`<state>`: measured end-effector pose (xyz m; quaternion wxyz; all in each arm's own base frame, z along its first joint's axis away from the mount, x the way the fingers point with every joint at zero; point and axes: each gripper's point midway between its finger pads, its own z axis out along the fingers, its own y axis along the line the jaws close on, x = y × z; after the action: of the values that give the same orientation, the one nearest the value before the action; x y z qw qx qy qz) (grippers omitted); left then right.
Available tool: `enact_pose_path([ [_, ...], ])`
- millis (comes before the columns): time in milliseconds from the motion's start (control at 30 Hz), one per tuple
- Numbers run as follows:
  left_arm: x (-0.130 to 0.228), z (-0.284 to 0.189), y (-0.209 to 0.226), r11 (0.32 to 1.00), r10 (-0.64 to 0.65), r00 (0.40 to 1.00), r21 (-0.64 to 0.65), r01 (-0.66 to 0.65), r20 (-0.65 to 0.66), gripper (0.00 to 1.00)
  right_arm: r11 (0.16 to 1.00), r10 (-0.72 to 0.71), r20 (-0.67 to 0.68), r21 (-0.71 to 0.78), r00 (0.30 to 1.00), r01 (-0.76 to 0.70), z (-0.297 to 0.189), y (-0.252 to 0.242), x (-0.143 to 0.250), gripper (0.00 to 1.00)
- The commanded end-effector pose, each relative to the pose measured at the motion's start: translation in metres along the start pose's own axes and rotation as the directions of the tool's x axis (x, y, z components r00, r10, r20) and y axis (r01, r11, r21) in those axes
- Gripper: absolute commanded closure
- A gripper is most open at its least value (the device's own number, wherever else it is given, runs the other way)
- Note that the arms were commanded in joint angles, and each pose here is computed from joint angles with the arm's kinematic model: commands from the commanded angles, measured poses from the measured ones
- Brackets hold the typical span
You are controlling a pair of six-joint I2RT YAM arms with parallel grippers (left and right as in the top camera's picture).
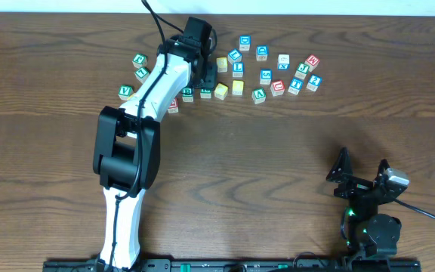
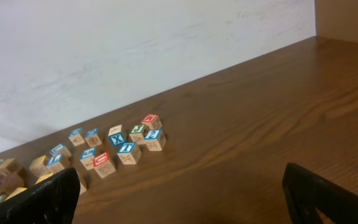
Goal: Spell out ROBOT
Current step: 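Lower the left gripper and grasp the green R block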
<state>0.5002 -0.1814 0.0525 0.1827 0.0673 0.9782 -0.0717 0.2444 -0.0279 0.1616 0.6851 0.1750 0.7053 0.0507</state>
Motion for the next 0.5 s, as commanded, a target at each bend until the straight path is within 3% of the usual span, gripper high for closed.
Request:
enact_pose_path([
  [0, 0.005, 0.010, 0.000, 0.999, 0.011, 1.000, -0.041, -0.011, -0.007, 0.42, 1.000, -0.014, 0.002, 0.012, 1.000, 0.014, 0.000, -0.003, 0.000, 0.01],
  [467, 0.008, 0.019, 0.014, 0.991, -0.037, 0.999, -0.132, 0.036, -0.005, 0.43, 1.000, -0.014, 0.002, 0.012, 1.000, 0.014, 0.000, -0.003, 0.000, 0.01],
])
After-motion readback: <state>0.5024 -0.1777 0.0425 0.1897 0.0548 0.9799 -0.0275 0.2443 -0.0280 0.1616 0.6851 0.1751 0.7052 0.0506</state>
